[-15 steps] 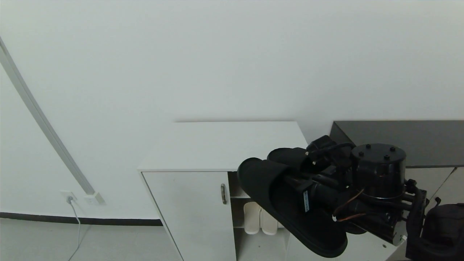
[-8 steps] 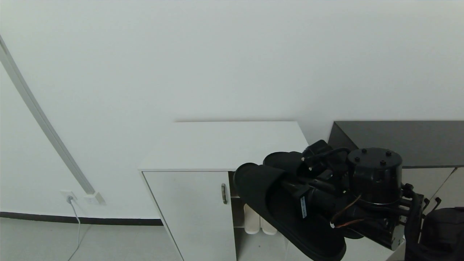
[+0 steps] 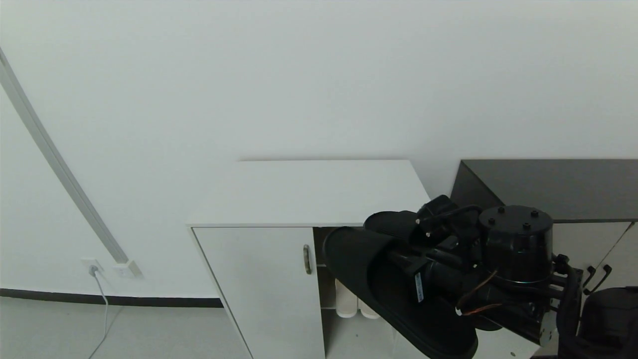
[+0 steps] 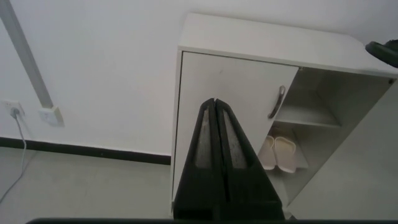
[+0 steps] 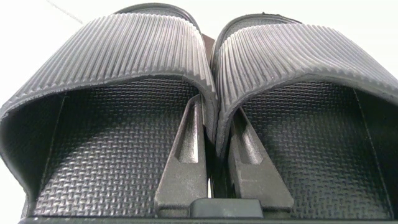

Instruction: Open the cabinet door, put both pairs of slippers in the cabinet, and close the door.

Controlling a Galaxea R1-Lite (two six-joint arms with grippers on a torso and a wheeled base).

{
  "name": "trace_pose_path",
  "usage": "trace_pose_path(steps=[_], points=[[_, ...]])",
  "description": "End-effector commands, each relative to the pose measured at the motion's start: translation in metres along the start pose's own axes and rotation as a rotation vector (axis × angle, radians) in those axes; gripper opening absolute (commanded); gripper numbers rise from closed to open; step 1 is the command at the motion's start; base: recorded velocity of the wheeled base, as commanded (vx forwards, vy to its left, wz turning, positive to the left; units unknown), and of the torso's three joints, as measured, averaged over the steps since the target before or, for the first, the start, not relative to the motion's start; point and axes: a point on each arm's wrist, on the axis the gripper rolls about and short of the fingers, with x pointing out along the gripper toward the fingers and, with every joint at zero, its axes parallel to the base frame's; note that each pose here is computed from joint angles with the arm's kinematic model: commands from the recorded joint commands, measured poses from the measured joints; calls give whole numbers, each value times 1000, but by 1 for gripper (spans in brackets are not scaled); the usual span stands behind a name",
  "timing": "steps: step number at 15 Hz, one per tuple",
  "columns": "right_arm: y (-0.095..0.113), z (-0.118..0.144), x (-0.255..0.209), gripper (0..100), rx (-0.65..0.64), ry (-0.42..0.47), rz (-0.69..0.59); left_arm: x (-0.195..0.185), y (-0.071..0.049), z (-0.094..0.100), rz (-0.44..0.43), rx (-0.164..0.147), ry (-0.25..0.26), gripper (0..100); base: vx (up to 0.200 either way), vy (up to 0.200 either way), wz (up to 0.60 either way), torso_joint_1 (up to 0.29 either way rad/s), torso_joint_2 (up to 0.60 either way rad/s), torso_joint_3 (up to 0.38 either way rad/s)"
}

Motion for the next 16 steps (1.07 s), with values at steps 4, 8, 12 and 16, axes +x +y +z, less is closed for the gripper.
trace_pose_path(steps=[4, 8, 12, 16], points=[[0, -1, 0, 0, -1, 5, -1, 0, 0, 0, 0, -1, -1, 0, 0, 0, 0, -198, 448, 256], [0, -2, 1, 0, -1, 6, -1, 0, 0, 0, 0, -1, 0, 0, 0, 0, 0, -227, 543, 321], [0, -2, 1, 0, -1, 6, -1, 0, 0, 0, 0, -1, 0, 0, 0, 0, 0, -217, 532, 322], [0, -2, 0, 0, -1, 8, -1, 0, 0, 0, 0, -1, 0, 0, 0, 0, 0, -192, 505, 320]])
